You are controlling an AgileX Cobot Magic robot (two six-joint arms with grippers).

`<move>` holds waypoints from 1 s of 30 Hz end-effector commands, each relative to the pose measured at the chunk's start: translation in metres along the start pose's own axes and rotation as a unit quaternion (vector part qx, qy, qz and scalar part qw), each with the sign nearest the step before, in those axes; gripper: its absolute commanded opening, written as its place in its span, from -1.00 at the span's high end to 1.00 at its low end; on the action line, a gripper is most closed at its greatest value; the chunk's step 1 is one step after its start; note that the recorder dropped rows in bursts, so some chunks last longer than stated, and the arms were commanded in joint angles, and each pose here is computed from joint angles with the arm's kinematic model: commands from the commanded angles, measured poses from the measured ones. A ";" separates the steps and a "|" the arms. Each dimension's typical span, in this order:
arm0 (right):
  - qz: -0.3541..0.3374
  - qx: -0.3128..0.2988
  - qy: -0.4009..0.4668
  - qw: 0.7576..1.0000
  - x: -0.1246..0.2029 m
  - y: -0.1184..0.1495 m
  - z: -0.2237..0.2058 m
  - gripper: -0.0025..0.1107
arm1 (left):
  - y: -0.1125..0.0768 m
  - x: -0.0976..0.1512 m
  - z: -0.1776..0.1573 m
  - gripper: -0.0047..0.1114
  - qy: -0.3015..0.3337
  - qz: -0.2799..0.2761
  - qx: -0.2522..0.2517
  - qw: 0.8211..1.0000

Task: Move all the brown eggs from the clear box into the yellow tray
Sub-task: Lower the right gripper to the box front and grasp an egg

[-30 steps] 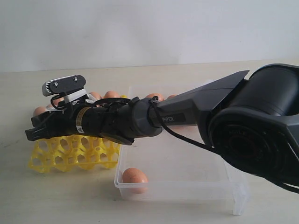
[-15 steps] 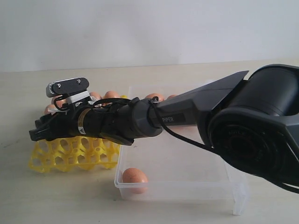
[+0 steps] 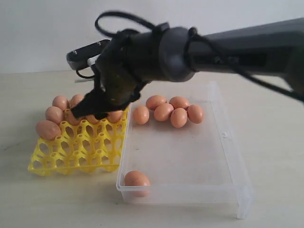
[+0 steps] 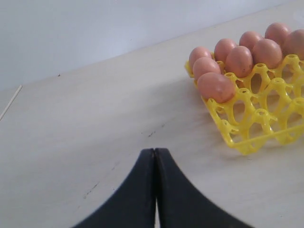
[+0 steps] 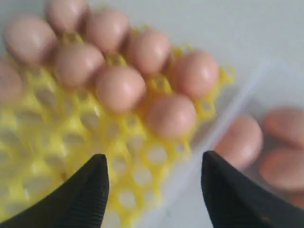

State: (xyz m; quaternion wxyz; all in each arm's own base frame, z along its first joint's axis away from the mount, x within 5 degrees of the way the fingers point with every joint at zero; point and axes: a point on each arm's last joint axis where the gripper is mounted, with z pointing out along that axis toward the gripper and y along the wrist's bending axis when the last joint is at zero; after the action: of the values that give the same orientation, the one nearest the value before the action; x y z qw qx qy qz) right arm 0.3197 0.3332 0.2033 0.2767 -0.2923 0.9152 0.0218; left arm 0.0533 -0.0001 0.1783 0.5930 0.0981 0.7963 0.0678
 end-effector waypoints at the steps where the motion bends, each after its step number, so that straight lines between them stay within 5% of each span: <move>1: -0.091 -0.056 0.218 0.970 0.033 -0.005 -0.040 0.00 | 0.000 -0.002 -0.001 0.92 -0.009 -0.002 -0.001 1.000; 6: -0.108 -0.125 0.237 0.957 0.040 -0.002 -0.041 0.00 | 0.000 -0.002 -0.001 0.92 -0.009 -0.002 -0.001 1.000; 16: -0.200 -0.148 0.274 0.929 0.064 -0.001 -0.023 0.00 | 0.000 -0.002 -0.001 0.92 -0.009 -0.002 -0.001 1.000; 30: -0.196 -0.149 0.249 0.937 0.066 0.004 0.000 0.00 | 0.000 -0.002 -0.001 0.92 -0.009 -0.002 -0.001 1.000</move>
State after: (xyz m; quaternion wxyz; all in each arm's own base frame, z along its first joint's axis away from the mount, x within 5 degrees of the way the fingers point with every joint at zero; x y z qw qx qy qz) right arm 0.2702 0.3021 0.1796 -0.0005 -0.4992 0.8660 0.0288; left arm 0.0533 -0.0001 0.1783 0.5930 0.0981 0.7963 0.0678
